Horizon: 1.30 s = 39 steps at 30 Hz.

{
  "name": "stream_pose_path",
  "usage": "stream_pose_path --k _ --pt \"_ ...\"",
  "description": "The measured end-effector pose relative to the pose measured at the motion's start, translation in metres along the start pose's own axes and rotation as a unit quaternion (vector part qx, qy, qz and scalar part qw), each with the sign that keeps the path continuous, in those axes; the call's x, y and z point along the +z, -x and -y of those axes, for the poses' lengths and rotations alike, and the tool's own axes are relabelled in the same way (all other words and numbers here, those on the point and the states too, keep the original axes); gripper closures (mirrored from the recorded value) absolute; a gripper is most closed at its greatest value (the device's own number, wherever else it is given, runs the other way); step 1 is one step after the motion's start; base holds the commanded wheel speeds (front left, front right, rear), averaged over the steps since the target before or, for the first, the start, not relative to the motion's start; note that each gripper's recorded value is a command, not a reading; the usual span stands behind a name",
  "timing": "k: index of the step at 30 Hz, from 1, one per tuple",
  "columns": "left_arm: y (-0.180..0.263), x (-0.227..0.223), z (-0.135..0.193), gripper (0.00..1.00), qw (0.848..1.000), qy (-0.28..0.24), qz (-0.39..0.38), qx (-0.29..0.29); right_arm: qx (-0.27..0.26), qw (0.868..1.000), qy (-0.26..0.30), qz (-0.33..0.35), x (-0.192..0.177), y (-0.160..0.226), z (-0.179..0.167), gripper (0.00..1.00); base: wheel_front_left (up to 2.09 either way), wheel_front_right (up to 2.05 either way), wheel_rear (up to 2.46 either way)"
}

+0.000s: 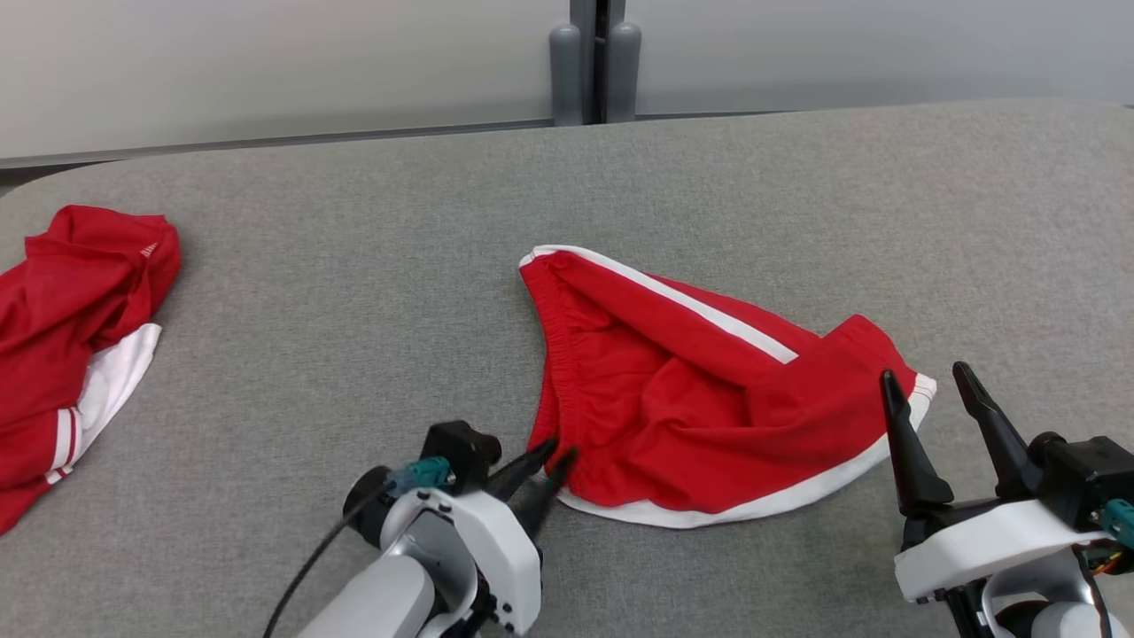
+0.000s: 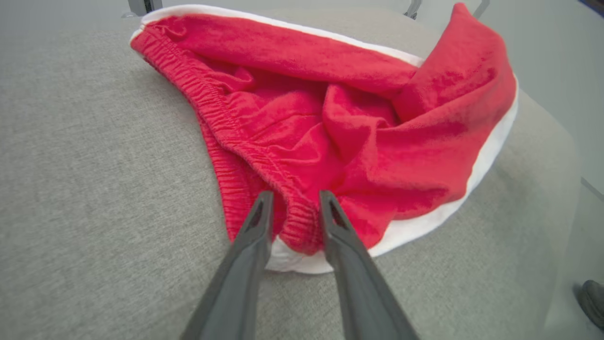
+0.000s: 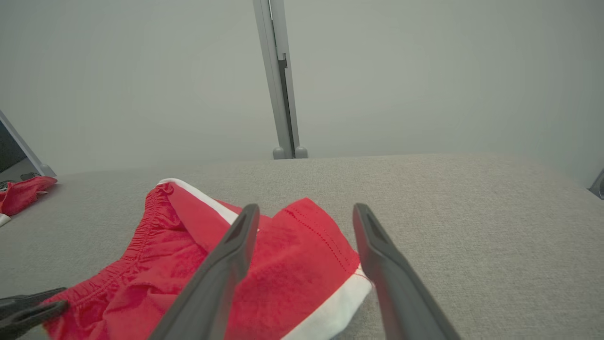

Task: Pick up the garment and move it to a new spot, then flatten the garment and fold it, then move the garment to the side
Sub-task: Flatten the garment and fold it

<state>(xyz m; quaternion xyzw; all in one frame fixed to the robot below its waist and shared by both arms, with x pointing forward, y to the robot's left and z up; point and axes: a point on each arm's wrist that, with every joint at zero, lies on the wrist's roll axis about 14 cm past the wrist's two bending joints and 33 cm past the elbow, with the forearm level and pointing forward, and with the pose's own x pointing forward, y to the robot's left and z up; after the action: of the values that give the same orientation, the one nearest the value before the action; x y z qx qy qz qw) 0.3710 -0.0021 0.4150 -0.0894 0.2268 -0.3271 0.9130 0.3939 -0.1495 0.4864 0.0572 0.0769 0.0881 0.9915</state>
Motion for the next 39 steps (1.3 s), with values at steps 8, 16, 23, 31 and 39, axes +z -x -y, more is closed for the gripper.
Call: stream_pose_path --k 8,16,23,31,39 --pt "-0.014 0.03 -0.025 1.0 0.997 0.034 0.066 0.024 -0.016 1.0 -0.008 -0.003 -0.005 -0.002 0.009 0.0 0.0 0.0 0.0" --pt "-0.013 0.043 -0.093 1.0 0.985 0.065 0.098 0.126 -0.031 0.999 -0.014 -0.003 -0.007 -0.006 0.019 0.0 0.0 0.0 0.0" --pt "-0.003 0.022 -0.125 0.0 0.979 0.086 0.082 0.168 -0.045 0.999 -0.015 0.001 -0.006 -0.01 0.029 0.0 0.0 0.0 0.0" --pt "0.026 0.044 -0.137 0.0 0.967 0.058 0.14 0.204 -0.022 1.0 0.0 0.022 0.009 -0.017 0.015 0.0 0.0 0.0 0.0" --pt "0.101 0.104 -0.153 0.0 0.923 -0.028 0.252 0.288 0.005 1.0 0.012 0.026 0.017 -0.014 -0.001 0.0 0.0 0.0 0.0"
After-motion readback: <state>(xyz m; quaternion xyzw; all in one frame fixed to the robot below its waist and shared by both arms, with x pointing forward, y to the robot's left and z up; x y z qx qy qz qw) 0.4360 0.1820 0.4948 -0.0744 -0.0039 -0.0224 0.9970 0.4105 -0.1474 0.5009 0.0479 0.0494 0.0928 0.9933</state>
